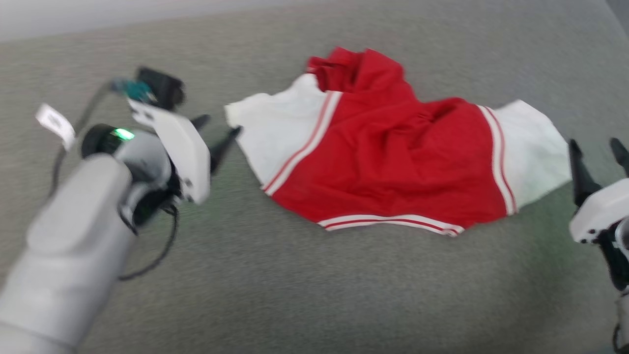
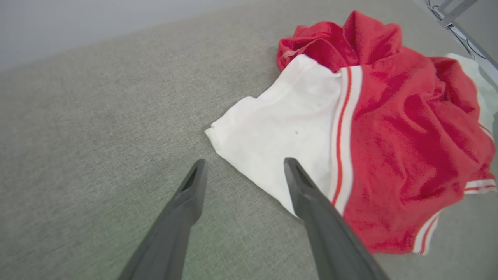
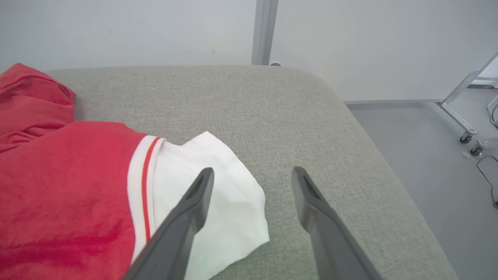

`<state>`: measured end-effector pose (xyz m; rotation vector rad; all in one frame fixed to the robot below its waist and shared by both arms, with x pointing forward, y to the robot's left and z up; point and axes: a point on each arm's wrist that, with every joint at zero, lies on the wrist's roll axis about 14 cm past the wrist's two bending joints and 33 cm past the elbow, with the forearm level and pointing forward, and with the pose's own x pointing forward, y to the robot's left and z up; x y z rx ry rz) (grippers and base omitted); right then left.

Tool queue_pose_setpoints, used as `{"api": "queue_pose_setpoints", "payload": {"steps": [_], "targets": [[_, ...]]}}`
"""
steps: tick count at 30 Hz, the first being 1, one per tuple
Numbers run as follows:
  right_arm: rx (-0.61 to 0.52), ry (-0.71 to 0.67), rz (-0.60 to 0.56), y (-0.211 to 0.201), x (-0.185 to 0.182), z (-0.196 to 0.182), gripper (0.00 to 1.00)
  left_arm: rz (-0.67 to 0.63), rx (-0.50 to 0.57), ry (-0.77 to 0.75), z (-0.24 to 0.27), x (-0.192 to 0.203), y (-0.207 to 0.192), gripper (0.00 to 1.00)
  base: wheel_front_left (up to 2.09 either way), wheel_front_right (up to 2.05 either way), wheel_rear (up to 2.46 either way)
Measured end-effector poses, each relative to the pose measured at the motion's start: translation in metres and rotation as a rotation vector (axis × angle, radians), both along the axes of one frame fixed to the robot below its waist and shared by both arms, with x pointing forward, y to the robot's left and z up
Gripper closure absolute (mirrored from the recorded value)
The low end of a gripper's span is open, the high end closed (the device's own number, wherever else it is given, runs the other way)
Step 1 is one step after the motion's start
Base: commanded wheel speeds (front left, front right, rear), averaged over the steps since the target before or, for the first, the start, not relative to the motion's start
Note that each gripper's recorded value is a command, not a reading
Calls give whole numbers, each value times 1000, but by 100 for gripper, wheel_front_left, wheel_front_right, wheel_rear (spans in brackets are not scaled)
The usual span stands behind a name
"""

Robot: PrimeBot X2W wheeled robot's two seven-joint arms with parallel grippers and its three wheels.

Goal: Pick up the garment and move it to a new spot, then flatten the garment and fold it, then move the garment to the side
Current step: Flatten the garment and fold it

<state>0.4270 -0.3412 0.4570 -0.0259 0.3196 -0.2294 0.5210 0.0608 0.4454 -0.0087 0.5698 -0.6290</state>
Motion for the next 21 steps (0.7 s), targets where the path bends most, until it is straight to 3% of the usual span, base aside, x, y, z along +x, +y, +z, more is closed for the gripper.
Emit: {"api": "queue_pose_setpoints", "payload": {"steps": [6,10,14,15,16,17,18,21], "targets": [[-2,8,-21,-2,-14,-1,0,31,108,337,-56,13,7,0,0,0,0],[4,59,-78,-16,-38,-13,0,57,1,509,-66,23,-18,0,0,0,0],[0,78,-99,-23,-45,-17,0,36,-53,564,-67,23,-37,0,0,0,0],[0,79,-97,-23,-45,-17,0,24,-40,560,-67,22,-38,18,0,0,0],[1,78,-92,-21,-44,-18,0,13,-32,551,-67,21,-40,51,0,0,0],[2,76,-86,-19,-42,-18,0,14,-40,546,-66,21,-41,71,0,0,0],[2,75,-77,-17,-40,-18,0,16,-48,538,-65,21,-43,100,0,0,0],[1,60,-47,-9,-30,-14,0,22,-59,510,-64,18,-43,100,0,0,0]]}}
